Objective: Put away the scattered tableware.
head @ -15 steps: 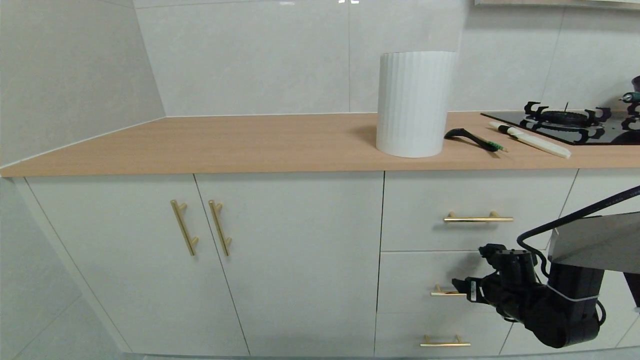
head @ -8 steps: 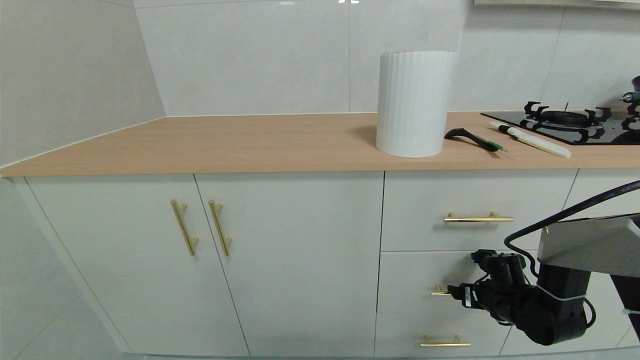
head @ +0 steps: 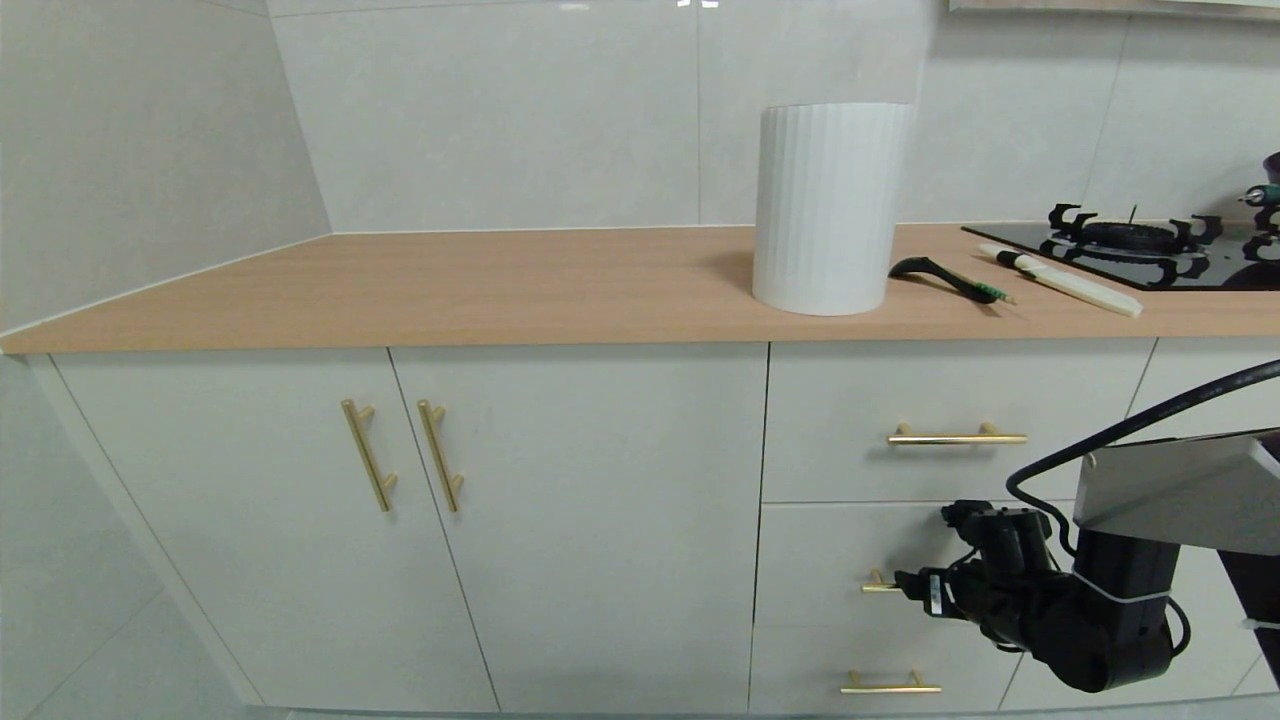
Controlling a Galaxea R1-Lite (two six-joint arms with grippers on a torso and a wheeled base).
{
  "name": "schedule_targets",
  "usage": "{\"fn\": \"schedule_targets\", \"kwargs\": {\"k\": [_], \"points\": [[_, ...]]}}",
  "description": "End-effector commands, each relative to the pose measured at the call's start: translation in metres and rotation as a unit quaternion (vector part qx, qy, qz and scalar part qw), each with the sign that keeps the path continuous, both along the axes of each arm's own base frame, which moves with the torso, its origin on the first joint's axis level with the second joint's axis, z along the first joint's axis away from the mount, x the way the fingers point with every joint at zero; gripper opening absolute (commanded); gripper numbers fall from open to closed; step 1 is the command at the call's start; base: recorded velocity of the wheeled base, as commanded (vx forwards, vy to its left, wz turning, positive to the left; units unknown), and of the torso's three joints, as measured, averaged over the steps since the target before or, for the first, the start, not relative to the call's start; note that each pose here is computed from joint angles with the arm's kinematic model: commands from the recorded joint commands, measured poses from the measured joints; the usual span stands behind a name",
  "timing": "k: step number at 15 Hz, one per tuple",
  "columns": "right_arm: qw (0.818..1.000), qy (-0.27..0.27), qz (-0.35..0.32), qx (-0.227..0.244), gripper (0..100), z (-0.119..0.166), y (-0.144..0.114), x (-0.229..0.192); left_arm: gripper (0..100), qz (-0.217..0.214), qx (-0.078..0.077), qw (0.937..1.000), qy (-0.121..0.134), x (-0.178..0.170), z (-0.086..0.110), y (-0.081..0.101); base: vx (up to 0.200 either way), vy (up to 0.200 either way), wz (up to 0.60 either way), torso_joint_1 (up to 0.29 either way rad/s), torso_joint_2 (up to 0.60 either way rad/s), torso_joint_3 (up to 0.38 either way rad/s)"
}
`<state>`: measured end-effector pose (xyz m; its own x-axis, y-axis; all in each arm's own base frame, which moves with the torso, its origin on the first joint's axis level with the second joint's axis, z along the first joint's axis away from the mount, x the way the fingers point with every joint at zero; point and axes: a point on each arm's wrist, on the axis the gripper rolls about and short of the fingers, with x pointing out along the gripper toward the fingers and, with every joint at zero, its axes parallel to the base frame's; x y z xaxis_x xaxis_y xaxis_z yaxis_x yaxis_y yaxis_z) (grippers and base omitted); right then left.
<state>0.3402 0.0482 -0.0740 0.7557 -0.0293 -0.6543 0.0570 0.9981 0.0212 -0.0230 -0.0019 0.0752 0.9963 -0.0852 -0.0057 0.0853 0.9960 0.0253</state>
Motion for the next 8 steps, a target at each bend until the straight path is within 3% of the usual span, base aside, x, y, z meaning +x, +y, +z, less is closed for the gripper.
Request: {"fn": "schedule_targets", "kwargs": {"k": [1, 8], "points": [[1.0, 0.004, 0.0, -0.001, 100, -0.0016, 0.0, -0.0008, 100, 0.0, 0.0, 1.0, 0.0, 0.0, -0.0001, 0.0, 0.0, 0.0, 0.0, 0.0, 0.0, 0.0], [1.0, 0.023, 0.0, -0.005, 100, 0.0003, -0.0013, -0.0093, 100, 0.0, 0.0, 1.0, 0.0, 0.0, -0.0001, 0.0, 0.0, 0.0, 0.0, 0.0, 0.0, 0.0]]}}
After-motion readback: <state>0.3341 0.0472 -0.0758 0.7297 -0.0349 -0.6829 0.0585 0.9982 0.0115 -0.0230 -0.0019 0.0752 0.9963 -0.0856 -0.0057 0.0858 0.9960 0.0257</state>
